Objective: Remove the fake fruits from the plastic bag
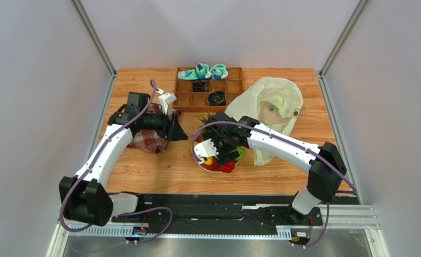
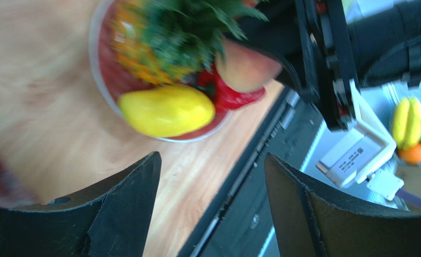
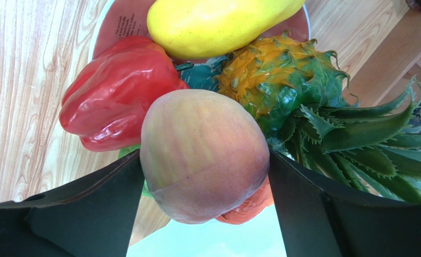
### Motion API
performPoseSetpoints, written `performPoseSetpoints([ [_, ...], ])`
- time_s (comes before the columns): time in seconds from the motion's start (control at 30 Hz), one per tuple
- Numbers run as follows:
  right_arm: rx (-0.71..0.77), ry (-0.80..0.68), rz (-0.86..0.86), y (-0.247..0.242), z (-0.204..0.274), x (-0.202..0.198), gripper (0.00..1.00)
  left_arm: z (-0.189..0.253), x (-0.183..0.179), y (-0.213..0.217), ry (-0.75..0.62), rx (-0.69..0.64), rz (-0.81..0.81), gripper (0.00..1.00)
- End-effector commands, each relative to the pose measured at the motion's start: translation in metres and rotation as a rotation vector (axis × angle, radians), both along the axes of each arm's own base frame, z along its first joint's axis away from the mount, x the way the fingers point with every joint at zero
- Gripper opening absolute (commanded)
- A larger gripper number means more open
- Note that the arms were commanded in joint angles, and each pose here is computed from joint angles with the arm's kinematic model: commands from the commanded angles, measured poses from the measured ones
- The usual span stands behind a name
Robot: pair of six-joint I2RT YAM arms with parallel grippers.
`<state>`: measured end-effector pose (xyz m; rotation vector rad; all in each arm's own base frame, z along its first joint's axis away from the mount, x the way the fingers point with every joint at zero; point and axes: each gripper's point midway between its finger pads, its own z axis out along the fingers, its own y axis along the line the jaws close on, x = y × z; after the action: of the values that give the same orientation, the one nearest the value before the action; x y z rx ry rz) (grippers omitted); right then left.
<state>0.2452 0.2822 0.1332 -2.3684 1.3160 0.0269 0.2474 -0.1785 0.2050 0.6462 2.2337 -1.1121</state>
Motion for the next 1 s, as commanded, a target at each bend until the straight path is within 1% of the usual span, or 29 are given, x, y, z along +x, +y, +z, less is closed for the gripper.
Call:
performPoseSetpoints([
  [0.0, 0.062, -0.052, -0.024, 0.003, 0.022, 0.004, 0.99, 0.004, -0.029, -0.032, 0.009, -0.091, -0.144, 0.79],
  [0.13, 0.076, -0.046, -0.039, 0.002, 0.027, 0.002, 1.00, -0.002, -0.039, -0.040, 0.016, -0.093, -0.168, 0.79],
  [0.4, 0.097, -0.040, -0.069, 0.003, 0.031, 0.002, 1.00, -0.004, -0.036, -0.037, 0.000, -0.067, -0.153, 0.77],
  [0.97, 0.080, -0.053, -0.083, -0.013, 0.033, -0.005, 1.00, -0.002, -0.029, -0.034, -0.037, -0.041, -0.137, 0.76],
])
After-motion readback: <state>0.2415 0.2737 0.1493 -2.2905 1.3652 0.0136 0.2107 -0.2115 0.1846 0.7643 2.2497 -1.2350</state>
